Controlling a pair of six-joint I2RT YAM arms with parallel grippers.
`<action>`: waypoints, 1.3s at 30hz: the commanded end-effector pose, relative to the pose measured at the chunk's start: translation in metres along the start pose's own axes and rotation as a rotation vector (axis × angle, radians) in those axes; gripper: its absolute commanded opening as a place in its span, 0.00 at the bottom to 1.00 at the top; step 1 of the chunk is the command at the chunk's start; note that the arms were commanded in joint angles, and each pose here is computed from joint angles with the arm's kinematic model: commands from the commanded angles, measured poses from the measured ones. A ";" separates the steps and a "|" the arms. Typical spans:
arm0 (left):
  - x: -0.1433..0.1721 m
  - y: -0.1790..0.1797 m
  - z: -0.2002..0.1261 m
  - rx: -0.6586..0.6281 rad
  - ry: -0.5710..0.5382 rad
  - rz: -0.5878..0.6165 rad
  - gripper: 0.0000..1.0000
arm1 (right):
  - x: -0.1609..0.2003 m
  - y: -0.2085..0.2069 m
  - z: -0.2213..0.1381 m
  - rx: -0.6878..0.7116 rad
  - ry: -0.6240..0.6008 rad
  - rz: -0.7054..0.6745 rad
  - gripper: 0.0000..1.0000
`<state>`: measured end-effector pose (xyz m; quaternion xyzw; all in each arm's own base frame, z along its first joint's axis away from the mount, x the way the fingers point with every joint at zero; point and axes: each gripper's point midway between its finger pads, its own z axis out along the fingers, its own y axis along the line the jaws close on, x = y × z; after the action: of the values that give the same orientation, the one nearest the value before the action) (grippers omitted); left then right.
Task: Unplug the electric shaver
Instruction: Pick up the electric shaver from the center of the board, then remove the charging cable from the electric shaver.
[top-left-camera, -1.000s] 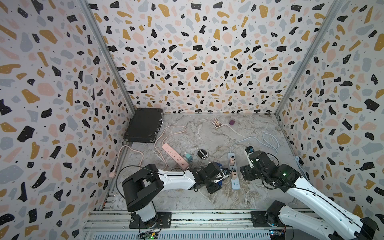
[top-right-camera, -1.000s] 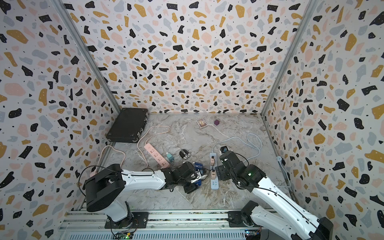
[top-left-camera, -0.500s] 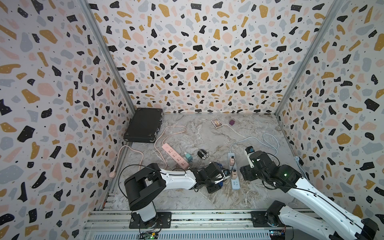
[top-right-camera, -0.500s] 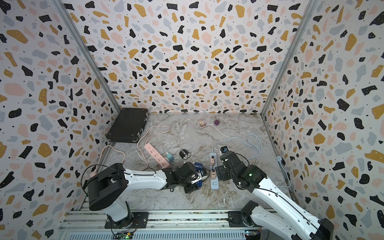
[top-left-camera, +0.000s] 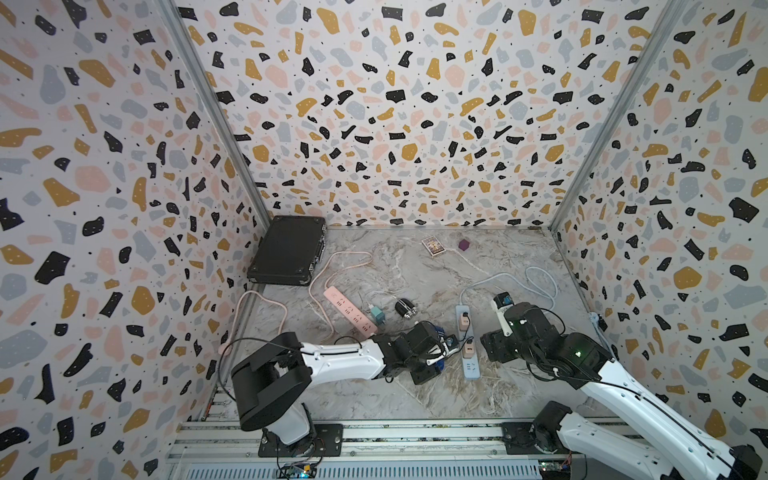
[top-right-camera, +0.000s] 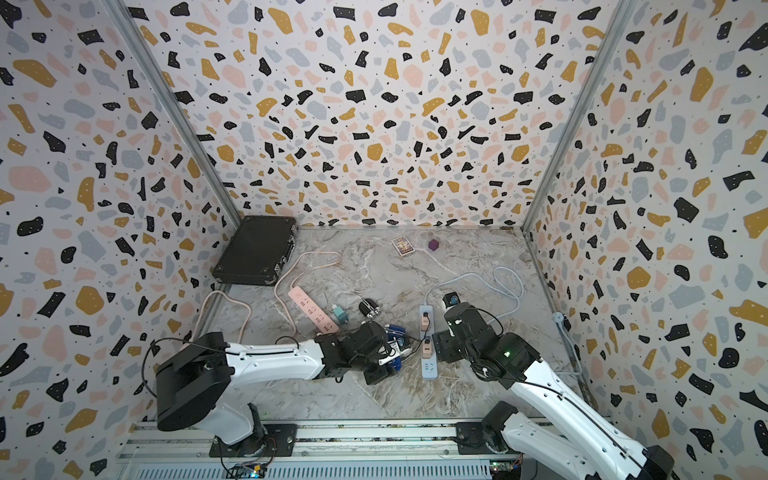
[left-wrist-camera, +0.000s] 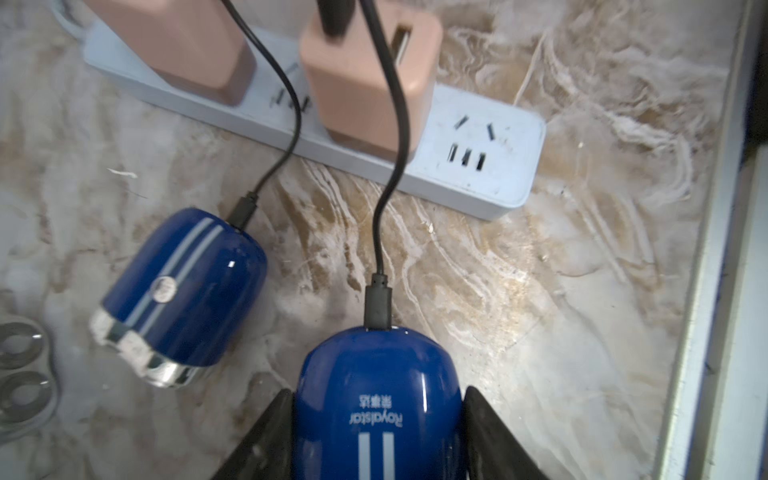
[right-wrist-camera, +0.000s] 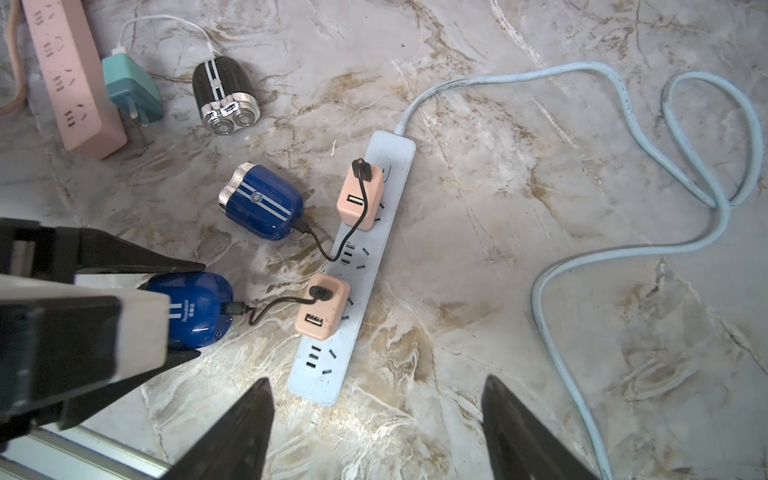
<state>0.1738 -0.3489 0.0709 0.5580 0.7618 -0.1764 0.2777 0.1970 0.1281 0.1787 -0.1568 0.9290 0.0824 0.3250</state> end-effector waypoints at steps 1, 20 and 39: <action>-0.044 0.007 -0.033 -0.040 -0.127 0.008 0.44 | -0.013 0.005 -0.019 -0.046 -0.050 0.033 0.79; -0.077 0.016 -0.065 -0.086 -0.224 -0.038 0.45 | -0.021 0.088 -0.017 -0.587 -0.092 0.363 0.64; -0.084 0.019 -0.080 -0.103 -0.254 -0.050 0.45 | -0.022 0.107 0.000 -0.810 -0.125 0.638 0.50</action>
<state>0.1879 -0.3506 0.1537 0.5131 0.7556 -0.1918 0.3592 0.1696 0.2274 0.1746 0.0107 0.8352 0.4969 0.2352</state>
